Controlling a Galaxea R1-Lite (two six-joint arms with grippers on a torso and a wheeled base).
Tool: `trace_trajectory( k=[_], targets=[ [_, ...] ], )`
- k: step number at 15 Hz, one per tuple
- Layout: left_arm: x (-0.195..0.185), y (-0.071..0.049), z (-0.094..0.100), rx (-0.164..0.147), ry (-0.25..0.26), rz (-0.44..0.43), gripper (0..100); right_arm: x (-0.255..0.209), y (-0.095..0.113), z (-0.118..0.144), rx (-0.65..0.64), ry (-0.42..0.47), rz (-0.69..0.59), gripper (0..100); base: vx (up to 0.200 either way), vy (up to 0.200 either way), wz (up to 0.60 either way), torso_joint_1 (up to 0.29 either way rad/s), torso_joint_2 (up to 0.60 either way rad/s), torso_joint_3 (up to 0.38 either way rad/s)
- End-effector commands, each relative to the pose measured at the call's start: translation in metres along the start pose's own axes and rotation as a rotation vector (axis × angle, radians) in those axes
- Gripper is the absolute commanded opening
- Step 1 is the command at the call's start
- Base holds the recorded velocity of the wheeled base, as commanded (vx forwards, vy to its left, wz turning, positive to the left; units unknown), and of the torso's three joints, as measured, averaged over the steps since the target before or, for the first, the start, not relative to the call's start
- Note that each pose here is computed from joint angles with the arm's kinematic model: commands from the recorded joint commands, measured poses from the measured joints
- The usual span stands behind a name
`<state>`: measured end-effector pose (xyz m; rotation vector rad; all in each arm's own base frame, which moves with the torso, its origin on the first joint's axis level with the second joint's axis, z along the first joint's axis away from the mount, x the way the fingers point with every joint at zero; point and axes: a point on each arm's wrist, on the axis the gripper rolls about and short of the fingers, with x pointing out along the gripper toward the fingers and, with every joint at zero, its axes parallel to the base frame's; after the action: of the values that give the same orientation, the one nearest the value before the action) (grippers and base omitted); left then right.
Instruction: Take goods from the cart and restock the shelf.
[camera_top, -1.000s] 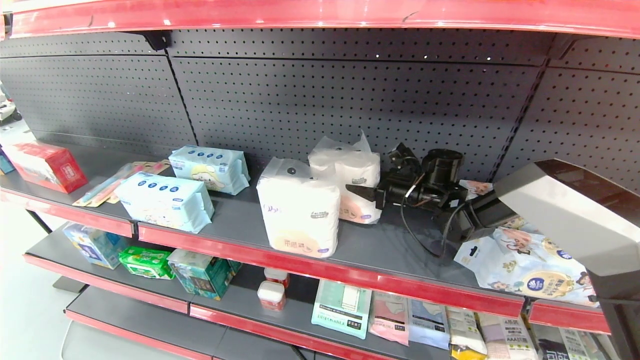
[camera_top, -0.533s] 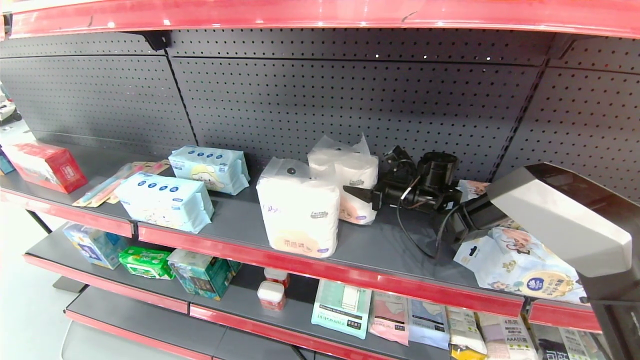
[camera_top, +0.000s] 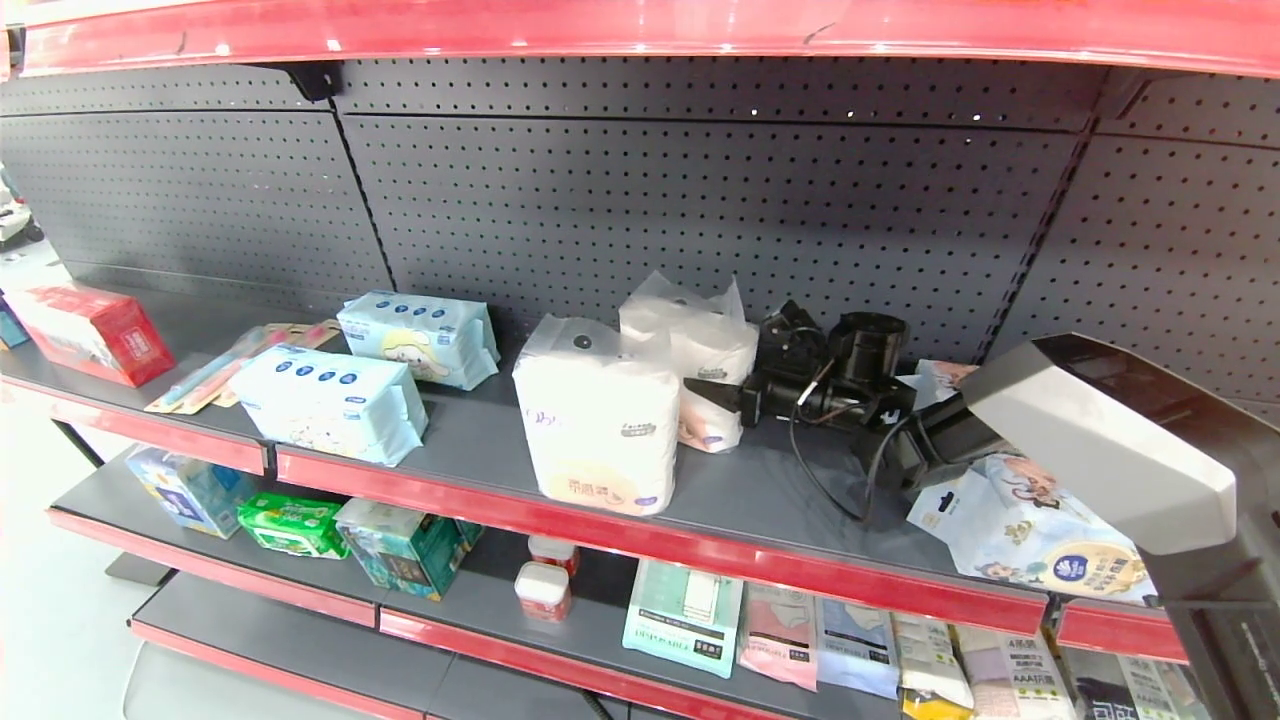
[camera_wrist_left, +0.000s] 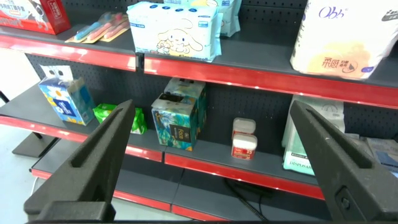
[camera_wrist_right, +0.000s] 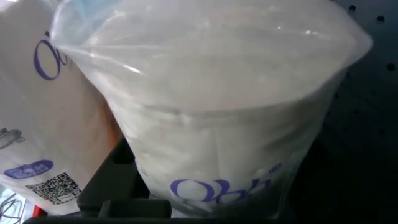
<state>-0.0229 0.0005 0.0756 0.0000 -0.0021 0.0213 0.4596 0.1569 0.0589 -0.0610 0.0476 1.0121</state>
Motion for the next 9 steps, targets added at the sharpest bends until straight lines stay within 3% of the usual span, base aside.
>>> trace_trajectory(
  k=[1,9],
  targets=[
    [0.000,0.000,0.000,0.000,0.001,0.000,100,0.006,0.001,-0.002,0.003,-0.006,0.015,0,0.000,0.000,0.00,0.000,0.00,0.000],
    [0.000,0.000,0.000,0.000,0.001,0.000,100,0.026,0.009,-0.004,0.015,-0.030,0.071,0,0.000,0.000,0.00,0.000,0.00,0.000]
  ],
)
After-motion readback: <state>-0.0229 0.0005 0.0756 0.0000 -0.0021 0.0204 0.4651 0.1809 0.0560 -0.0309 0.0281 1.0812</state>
